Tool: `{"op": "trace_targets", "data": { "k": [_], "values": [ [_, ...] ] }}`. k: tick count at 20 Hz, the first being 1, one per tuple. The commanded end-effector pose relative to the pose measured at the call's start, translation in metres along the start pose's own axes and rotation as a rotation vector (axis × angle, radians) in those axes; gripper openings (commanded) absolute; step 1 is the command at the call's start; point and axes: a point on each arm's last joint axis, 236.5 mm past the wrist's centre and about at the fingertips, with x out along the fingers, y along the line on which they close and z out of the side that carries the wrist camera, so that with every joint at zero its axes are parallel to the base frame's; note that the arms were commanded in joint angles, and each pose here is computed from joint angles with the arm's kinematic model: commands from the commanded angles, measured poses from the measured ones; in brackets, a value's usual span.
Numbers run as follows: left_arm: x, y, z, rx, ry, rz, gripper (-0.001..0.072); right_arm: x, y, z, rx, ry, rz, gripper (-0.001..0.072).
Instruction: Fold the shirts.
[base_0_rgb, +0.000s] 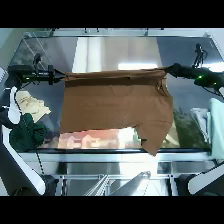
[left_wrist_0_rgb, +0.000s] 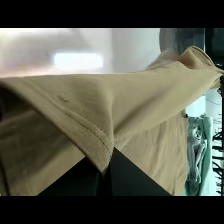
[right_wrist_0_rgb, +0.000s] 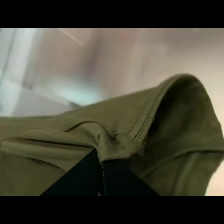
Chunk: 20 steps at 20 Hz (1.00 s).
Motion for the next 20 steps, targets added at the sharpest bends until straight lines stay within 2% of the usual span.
{"op": "trace_targets", "data": {
  "k": [1,6,11,12,13,14,16,18,20],
  "values": [
    [0.005,0.016,-0.011,-0.057,0.020,0.006,0.0023,-0.001,-0.009,-0.036,0.045,0.123,0.033,0.0013],
    [0.016,0.031,-0.044,-0.145,0.100,-0.015,0.0020,0.009,-0.028,-0.095,0.135,0.265,0.024,0.0014],
    [0.017,0.022,-0.056,-0.147,0.151,-0.047,0.0024,0.009,-0.026,-0.106,0.188,0.304,0.042,0.0017],
    [0.015,0.017,-0.059,-0.141,0.172,-0.058,0.0164,0.003,-0.022,-0.106,0.180,0.316,0.056,0.0026],
    [0.010,0.012,-0.060,-0.130,0.188,-0.069,0.0307,-0.004,-0.017,-0.104,0.160,0.331,0.060,0.0118],
    [0.001,0.003,-0.060,-0.115,0.207,-0.086,0.0308,-0.015,-0.017,-0.100,0.139,0.341,0.040,0.0245],
    [-0.021,-0.016,-0.056,-0.105,0.241,-0.102,0.0307,-0.048,-0.020,-0.089,0.110,0.369,-0.041,0.0264],
    [-0.045,-0.031,-0.056,-0.106,0.255,-0.103,0.0307,-0.093,-0.022,-0.085,0.148,0.418,-0.142,0.0522],
    [-0.070,-0.045,-0.061,-0.116,0.245,-0.102,0.0307,-0.136,-0.011,-0.103,0.213,0.527,-0.176,0.0490]
  ]
}}
